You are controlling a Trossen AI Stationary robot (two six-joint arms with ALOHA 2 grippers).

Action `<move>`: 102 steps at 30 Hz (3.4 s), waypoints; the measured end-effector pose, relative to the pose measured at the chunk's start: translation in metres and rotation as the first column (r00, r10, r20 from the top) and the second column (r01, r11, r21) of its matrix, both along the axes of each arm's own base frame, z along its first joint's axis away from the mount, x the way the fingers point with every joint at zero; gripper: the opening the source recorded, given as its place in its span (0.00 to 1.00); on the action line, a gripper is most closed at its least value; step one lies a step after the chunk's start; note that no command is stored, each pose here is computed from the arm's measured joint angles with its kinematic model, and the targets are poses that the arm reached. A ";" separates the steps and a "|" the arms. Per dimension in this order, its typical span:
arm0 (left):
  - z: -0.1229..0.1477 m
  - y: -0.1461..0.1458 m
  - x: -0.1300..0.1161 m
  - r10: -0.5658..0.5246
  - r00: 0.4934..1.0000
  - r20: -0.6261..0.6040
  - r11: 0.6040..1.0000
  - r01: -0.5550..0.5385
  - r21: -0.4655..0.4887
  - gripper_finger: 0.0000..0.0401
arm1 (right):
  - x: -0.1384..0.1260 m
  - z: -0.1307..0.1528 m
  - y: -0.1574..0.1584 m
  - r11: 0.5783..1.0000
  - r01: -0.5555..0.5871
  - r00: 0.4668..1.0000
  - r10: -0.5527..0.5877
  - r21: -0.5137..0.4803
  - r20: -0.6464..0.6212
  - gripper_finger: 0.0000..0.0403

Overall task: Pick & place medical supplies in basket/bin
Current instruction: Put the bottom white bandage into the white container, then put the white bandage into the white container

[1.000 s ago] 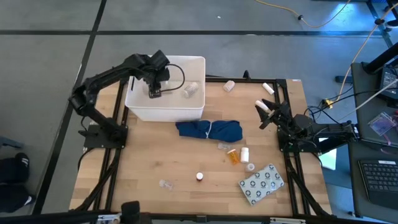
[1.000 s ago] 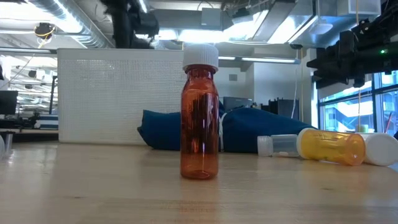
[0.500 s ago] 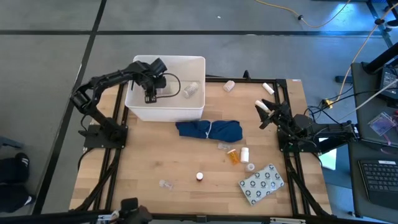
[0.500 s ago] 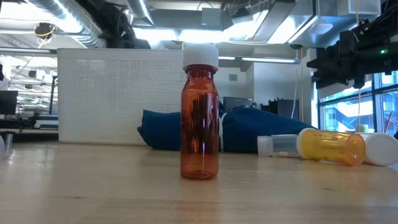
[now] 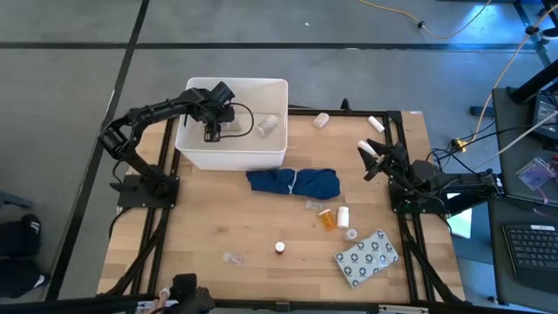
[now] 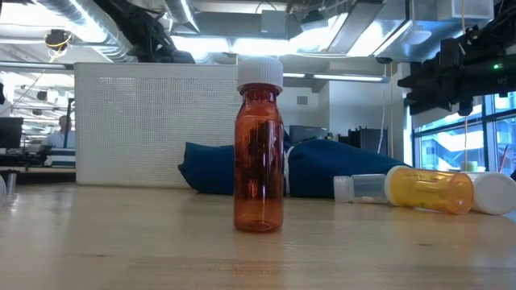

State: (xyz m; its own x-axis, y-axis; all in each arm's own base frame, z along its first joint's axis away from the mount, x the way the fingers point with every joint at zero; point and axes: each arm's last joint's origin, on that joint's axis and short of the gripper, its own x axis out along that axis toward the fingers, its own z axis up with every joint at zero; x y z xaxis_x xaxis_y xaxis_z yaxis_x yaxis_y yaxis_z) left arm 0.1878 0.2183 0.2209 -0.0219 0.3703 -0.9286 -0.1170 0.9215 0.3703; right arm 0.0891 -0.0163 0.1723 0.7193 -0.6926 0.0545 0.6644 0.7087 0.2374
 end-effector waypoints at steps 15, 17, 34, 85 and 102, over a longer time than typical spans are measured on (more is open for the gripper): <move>-0.001 -0.003 -0.003 0.028 0.999 -0.020 0.999 -0.029 -0.032 0.51 | 0.000 0.002 0.000 1.000 0.000 1.000 0.000 -0.001 0.021 0.64; -0.001 -0.003 -0.003 0.027 0.999 -0.020 0.999 -0.027 -0.032 0.51 | 0.000 0.002 0.000 1.000 0.000 1.000 0.000 -0.001 0.021 0.64; -0.001 -0.004 -0.003 0.085 0.996 -0.005 0.996 -0.085 -0.036 0.56 | 0.000 0.002 0.000 1.000 0.000 1.000 0.000 -0.003 0.018 0.64; 0.155 -0.074 -0.054 0.297 0.371 0.880 0.905 -0.402 -0.136 0.68 | 0.061 0.171 -0.012 0.997 -0.077 0.898 0.057 -0.029 -0.436 0.64; 0.147 -0.076 -0.057 0.353 0.425 0.834 0.895 -0.411 -0.170 0.68 | 0.167 0.125 -0.139 0.894 -0.426 0.181 0.236 0.140 -0.955 0.64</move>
State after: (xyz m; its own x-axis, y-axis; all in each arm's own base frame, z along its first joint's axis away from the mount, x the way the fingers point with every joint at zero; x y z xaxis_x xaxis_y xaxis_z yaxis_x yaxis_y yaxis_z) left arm 0.1312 0.1421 0.3680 0.5873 0.5756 -0.5691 -0.7275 0.6836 -0.0593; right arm 0.2559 -0.1549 0.2974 0.4737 -0.4283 -0.7695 0.0293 0.8810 -0.4722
